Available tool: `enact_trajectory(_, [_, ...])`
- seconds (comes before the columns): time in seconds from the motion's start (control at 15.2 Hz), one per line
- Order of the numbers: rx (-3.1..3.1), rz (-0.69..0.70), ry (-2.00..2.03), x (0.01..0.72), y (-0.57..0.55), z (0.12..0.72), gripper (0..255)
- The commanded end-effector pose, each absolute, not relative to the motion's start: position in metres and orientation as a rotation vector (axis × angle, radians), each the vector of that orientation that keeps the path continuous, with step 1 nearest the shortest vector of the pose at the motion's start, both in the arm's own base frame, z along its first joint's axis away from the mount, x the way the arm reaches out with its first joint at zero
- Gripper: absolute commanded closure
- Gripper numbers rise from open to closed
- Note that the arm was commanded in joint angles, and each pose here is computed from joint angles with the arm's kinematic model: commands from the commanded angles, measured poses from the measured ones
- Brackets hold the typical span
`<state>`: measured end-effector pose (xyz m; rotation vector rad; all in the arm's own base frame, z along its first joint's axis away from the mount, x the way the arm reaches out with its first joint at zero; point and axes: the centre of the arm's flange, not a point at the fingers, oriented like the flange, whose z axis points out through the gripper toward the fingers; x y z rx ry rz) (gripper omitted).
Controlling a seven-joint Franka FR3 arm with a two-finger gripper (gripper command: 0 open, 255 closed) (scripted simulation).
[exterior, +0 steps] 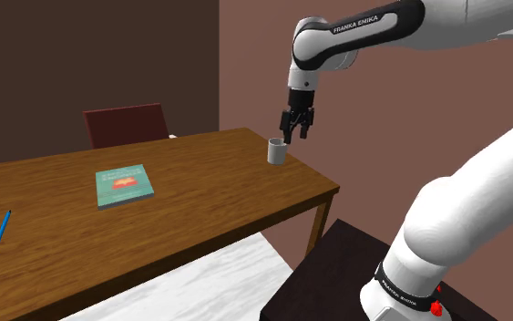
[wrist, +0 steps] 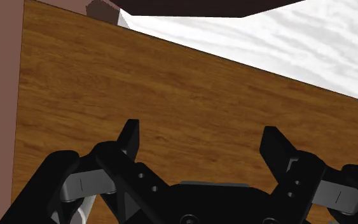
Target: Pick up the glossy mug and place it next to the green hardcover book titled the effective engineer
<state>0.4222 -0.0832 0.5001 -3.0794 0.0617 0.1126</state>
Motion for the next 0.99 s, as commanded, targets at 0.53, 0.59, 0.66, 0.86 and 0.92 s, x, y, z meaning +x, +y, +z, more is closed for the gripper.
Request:
enact_trajectory(0.53, [-3.134,0.071,0.075,0.515,-0.146,0.443,0])
enact_trajectory(0.59, [-3.139,0.066,0.077,0.524,-0.152,0.437,0])
enact_trajectory(0.66, [-3.145,0.062,0.078,0.533,-0.159,0.432,0])
enact_trajectory(0.86, [-3.161,0.05,0.082,0.56,-0.179,0.415,0])
enact_trajectory(0.92, [-3.166,0.046,0.084,0.569,-0.186,0.41,0])
